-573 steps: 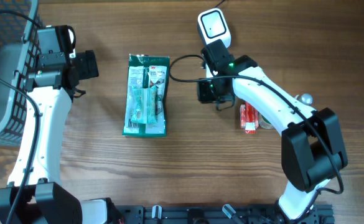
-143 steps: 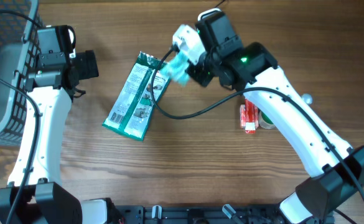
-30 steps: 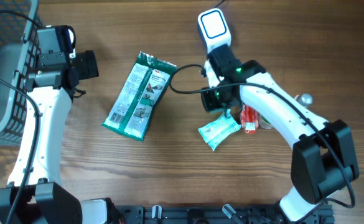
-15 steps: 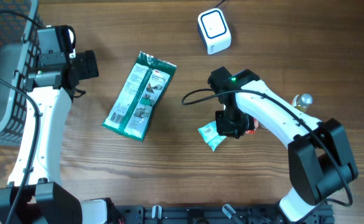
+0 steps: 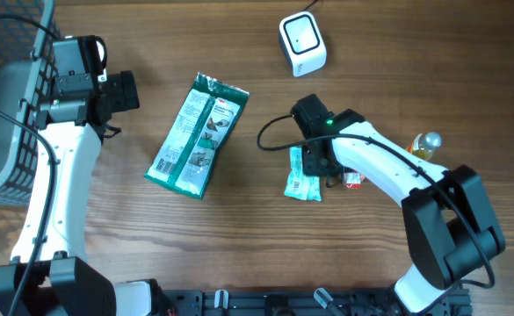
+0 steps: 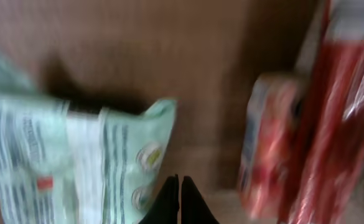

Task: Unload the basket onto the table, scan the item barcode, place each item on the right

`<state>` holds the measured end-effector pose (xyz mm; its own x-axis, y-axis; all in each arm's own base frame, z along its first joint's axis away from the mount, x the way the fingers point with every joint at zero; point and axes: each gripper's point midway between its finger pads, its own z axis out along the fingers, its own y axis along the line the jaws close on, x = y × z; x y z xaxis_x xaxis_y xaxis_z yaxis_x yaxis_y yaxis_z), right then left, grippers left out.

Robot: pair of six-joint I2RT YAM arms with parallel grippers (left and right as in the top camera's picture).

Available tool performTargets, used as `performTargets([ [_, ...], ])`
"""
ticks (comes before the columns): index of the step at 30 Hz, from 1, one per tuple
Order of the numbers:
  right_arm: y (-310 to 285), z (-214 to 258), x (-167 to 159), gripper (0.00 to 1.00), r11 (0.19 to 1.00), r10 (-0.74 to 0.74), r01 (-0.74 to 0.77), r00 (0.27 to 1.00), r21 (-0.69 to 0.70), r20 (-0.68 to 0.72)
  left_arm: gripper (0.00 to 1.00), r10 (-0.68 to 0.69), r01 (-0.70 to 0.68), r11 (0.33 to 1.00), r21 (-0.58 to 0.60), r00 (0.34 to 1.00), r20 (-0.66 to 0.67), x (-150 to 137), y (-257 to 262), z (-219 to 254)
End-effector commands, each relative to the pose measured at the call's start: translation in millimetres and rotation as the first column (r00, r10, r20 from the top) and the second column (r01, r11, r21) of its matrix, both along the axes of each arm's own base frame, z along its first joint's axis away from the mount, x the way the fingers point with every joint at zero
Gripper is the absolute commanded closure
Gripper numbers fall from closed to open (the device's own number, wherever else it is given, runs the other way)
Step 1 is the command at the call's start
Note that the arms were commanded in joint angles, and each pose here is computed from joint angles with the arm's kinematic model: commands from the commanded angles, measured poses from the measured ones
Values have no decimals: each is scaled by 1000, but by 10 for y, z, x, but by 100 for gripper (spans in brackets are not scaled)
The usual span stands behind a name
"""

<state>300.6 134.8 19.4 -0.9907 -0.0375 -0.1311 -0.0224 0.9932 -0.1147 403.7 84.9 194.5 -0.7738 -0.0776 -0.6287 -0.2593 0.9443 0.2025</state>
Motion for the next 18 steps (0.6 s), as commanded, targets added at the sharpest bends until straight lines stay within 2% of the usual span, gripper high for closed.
performTargets([
  [1, -92, 93, 89, 96, 997, 22, -20, 999, -72, 26, 0, -5, 4, 1000, 7, 1000, 4, 7, 4, 20],
  [4, 118, 456, 176, 96, 999, 32, -33, 999, 16, 17, 0, -5, 4, 1000, 7, 1000, 4, 7, 4, 20],
  [6, 393, 619, 188, 95, 982, 113, -112, 994, 150, 2, 0, -4, 4, 1000, 7, 1000, 4, 7, 5, 20],
  [8, 737, 717, 141, 95, 929, 176, -162, 984, 333, -12, 0, -5, 4, 1000, 7, 1000, 4, 7, 4, 20],
  [16, 1030, 730, 72, 95, 895, 233, -218, 973, 390, 10, 0, -5, 4, 1000, 7, 1000, 4, 7, 4, 20],
  [18, 1123, 757, 85, 96, 884, 202, -189, 979, 427, 14, 0, -5, 4, 1000, 7, 1000, 4, 7, 4, 20],
])
